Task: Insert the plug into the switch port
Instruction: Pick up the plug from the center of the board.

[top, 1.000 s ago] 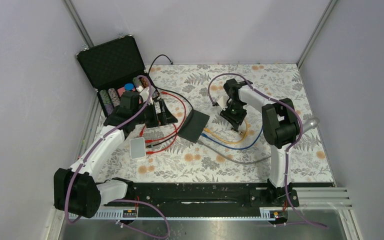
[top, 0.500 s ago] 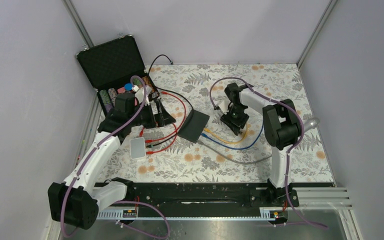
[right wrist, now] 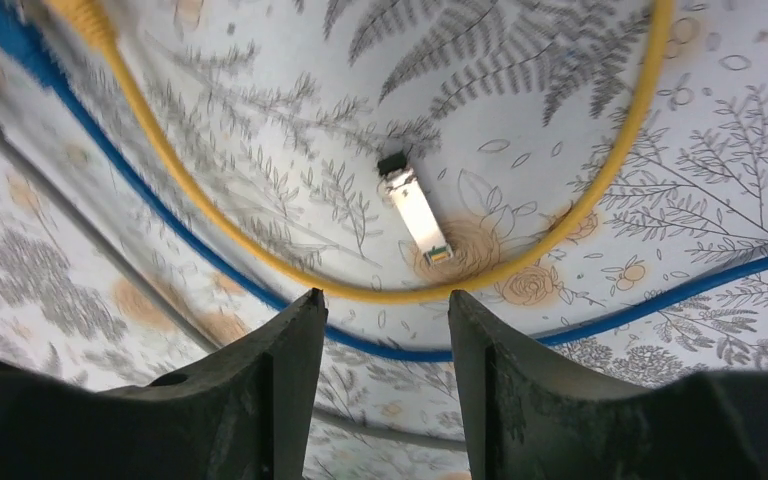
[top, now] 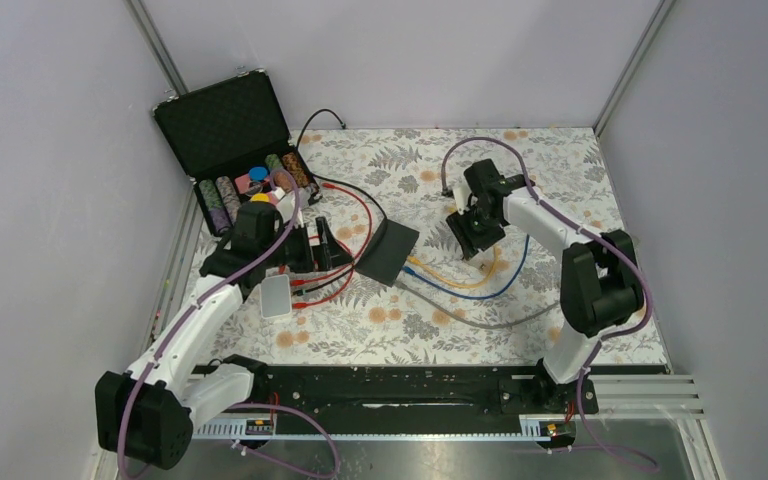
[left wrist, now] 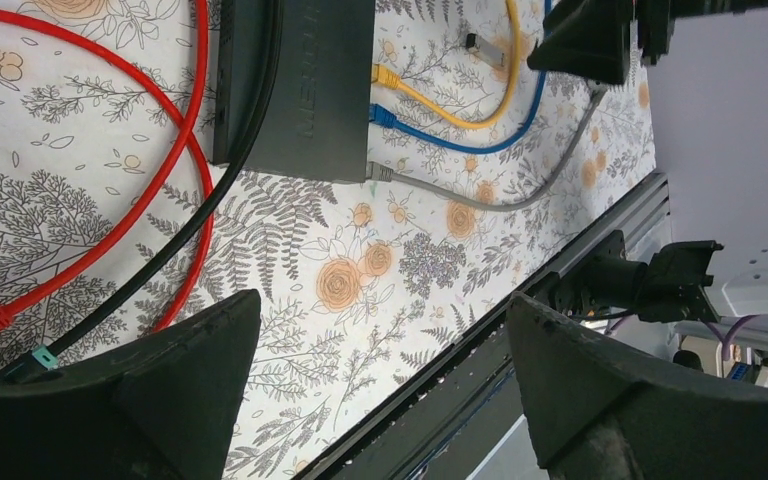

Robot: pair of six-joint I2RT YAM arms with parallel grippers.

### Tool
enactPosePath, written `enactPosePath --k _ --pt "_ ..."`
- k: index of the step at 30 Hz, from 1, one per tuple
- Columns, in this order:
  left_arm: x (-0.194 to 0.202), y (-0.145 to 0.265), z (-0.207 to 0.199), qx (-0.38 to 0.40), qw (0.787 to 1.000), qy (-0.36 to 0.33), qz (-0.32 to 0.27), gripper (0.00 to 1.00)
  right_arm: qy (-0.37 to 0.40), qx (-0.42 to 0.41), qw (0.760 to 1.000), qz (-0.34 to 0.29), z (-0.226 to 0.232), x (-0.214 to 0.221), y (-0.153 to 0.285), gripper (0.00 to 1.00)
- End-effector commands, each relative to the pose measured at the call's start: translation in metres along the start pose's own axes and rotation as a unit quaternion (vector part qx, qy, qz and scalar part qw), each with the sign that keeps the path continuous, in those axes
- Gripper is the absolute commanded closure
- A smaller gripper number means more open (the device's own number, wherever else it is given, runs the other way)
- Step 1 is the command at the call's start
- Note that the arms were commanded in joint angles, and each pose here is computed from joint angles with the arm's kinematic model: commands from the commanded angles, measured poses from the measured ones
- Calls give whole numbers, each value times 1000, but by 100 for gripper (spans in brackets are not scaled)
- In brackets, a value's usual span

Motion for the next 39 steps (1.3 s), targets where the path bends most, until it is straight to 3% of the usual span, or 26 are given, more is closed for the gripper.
enactPosePath --k 1,7,11,18,33,39 --pt "1 9 -6 20 999 -37 -20 8 -156 45 986 -38 -7 -16 -1 44" --pt "7 13 -3 16 999 -43 -24 7 -297 -3 954 -26 -19 -25 -26 43" --pt "7 12 -2 15 999 -42 -22 7 -329 14 944 -25 -25 -26 -36 42" --pt "6 9 0 10 999 -41 -21 7 -333 -46 942 -2 -18 -24 -56 45" --pt "6 2 3 16 999 -30 -14 7 -251 -169 953 -11 9 2 -45 48" --pt "6 1 4 17 999 -30 -10 7 -139 -115 983 -45 -1 5 -19 47"
Point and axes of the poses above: each gripper's point midway between its finger pads, its own y axis back along the fingers, its own z axis along the line the jaws close on, x = y × z, the point moved 10 cm from there along y, back along the fingers, and after that the axes turned 8 degrees about y, right-handed, at the moved point
